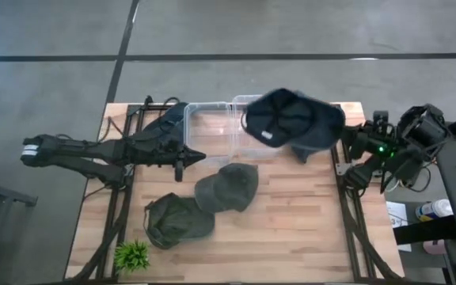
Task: Pick & Place hat
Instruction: Put the bottom blue cap into the right transparent bin
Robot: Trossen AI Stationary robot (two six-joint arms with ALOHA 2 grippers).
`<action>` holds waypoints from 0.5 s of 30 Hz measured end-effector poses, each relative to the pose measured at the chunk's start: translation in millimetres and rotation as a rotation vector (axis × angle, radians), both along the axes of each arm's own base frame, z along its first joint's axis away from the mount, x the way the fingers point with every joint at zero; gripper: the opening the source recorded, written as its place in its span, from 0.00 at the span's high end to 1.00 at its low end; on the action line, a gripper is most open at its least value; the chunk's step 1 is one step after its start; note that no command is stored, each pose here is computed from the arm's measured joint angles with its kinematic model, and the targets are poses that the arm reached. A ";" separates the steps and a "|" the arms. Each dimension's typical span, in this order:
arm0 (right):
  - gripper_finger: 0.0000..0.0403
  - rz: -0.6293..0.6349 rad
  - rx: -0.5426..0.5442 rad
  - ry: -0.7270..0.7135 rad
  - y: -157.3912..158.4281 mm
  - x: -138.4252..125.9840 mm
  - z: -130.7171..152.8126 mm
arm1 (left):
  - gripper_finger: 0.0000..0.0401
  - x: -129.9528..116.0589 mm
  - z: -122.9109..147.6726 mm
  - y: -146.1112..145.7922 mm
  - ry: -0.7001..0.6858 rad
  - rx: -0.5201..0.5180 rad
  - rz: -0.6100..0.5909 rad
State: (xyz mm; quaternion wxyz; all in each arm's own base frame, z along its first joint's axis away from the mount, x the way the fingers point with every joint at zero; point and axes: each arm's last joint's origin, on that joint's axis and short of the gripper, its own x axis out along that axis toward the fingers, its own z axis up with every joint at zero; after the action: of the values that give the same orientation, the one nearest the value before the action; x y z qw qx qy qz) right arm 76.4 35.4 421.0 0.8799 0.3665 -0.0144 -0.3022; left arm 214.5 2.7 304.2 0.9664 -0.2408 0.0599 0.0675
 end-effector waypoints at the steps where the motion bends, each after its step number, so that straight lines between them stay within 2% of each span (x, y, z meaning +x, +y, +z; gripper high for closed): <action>1: 0.97 -0.008 0.011 -0.012 -0.6 0.4 1.1 | 1.00 6.3 -1.3 0.6 -0.016 0.017 0.017; 4: 0.97 -0.003 0.043 -0.030 -1.0 0.7 2.6 | 1.00 27.0 -3.7 2.9 -0.070 0.067 0.081; 8: 0.97 0.037 0.092 -0.024 1.7 2.7 2.7 | 1.00 54.8 -3.6 6.4 -0.077 0.160 0.102; 15: 0.97 0.054 0.163 -0.027 9.5 10.7 0.7 | 1.00 89.2 22.5 24.2 -0.088 0.209 0.157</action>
State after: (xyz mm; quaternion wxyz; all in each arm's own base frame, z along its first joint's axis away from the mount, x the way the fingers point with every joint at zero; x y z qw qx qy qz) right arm 87.0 44.9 421.7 0.8547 0.4412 0.0083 -0.2734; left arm 303.8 26.9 326.8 0.9797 -0.1455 -0.0090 0.1379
